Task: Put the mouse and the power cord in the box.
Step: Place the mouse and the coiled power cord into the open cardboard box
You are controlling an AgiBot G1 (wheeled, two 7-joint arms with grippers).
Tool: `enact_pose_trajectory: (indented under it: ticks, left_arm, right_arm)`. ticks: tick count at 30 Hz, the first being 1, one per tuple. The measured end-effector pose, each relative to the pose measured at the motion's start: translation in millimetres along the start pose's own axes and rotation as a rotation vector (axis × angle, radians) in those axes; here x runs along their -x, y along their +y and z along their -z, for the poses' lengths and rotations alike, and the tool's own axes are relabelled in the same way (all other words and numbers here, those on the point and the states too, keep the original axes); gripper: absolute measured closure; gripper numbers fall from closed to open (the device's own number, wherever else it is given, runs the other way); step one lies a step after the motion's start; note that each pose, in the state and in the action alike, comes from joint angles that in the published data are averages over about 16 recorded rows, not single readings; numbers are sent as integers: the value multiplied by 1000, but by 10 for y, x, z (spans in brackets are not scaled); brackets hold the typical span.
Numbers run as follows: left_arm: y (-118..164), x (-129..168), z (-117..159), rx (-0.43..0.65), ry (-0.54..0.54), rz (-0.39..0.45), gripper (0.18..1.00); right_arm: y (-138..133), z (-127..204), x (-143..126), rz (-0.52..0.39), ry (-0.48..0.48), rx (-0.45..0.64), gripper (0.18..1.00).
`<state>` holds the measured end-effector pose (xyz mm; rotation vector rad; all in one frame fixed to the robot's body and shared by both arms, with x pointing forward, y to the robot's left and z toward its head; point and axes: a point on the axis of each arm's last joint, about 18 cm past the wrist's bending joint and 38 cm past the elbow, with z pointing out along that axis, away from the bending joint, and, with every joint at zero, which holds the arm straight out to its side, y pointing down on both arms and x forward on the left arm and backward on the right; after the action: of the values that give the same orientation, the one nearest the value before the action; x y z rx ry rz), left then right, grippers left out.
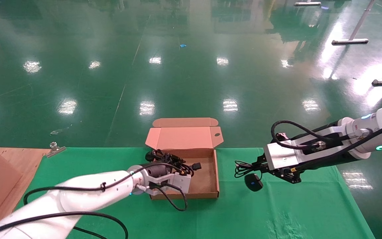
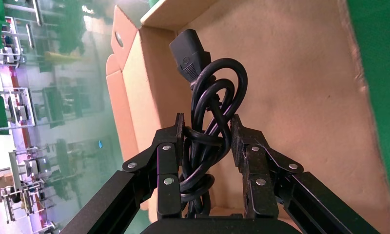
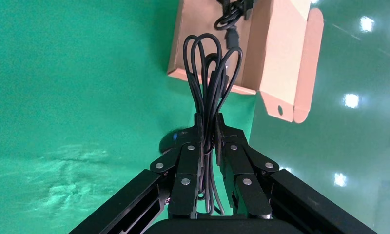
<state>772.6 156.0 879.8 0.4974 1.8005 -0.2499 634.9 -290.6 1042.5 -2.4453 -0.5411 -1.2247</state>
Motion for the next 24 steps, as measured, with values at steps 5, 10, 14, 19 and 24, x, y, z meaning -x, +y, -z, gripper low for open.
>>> enact_pose_trajectory:
  ticks: [5, 10, 14, 19, 24]
  left_arm:
    - [8, -28, -3, -8, 16, 16, 782]
    - [14, -28, -6, -10, 16, 16, 756]
    - [16, -28, -9, -11, 15, 16, 709]
    - [27, -12, 5, -21, 16, 48, 636]
    - [122, 57, 119, -57, 26, 124, 537]
  right_arm:
    - [57, -98, 16, -8, -11, -4, 958]
    - [80, -168, 28, -13, -23, -11, 958]
    - [70, -197, 22, -15, -28, -19, 958]
    - [-1, -217, -36, -8, -25, -32, 958]
    - [-160, -228, -180, 15, -8, -50, 958]
